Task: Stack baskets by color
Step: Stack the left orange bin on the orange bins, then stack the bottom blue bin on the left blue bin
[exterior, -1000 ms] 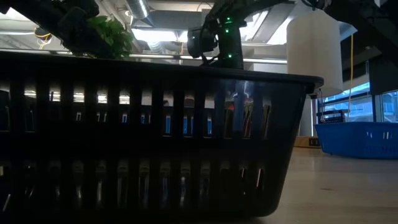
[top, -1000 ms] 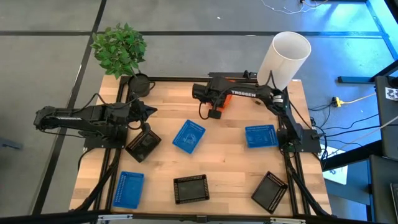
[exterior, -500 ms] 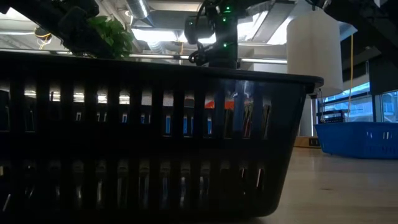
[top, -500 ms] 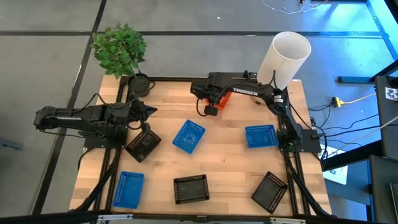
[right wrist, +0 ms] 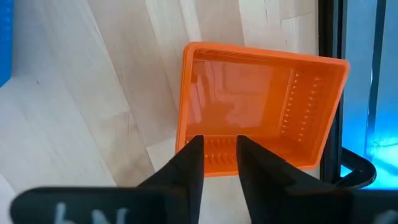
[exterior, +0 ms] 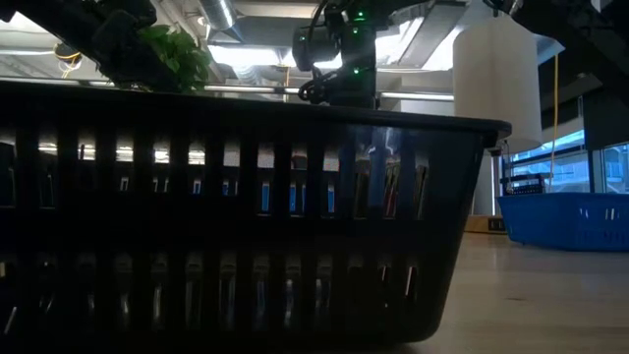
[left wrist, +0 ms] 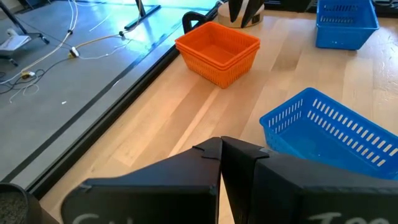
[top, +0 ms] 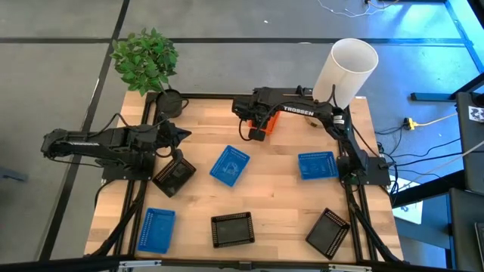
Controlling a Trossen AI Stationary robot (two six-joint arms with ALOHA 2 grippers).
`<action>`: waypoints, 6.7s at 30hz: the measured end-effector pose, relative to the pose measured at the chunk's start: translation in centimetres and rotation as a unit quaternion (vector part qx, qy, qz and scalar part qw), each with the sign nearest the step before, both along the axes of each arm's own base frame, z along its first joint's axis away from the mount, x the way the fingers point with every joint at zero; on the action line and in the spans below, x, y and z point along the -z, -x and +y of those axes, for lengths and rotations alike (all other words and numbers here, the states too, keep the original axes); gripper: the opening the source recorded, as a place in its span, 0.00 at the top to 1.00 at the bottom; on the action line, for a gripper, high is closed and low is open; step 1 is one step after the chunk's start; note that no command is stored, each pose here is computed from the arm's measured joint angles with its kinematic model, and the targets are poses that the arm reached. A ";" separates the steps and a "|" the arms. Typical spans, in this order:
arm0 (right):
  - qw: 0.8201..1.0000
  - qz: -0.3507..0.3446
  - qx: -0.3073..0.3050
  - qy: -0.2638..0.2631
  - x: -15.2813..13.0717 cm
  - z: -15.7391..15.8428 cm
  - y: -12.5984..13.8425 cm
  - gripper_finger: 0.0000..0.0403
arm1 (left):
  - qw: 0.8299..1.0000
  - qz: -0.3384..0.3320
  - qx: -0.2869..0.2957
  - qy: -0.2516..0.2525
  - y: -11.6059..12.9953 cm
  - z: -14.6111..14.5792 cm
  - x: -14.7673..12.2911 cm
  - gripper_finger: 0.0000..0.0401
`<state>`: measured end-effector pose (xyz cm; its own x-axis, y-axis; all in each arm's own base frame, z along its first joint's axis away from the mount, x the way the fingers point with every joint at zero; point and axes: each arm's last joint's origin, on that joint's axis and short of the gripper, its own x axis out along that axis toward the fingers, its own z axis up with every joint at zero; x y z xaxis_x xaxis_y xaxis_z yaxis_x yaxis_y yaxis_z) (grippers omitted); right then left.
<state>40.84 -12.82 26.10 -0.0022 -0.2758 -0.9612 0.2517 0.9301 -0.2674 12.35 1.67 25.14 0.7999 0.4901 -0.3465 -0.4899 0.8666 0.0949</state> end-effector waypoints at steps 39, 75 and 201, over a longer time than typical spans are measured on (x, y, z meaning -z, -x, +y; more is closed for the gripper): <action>0.984 -0.096 0.111 -0.101 7.7 -1.3 10.2 1.00 | 1.000 -0.004 0.014 -0.018 -0.1 0.0 -0.3 1.00; 0.968 -0.244 0.061 0.021 8.3 -8.9 10.1 1.00 | 1.000 -0.011 0.004 -0.008 -0.1 0.0 -0.3 1.00; 0.852 -0.324 -0.327 -0.248 -3.5 5.6 8.3 0.89 | 0.842 0.345 0.309 0.276 1.9 -15.5 1.9 0.80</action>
<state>32.57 -7.18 29.61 0.5708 0.4268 -0.7014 -0.4191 0.8861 0.1980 10.41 -13.78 23.28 0.3589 -0.3336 -0.8717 0.0772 0.9413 -0.3285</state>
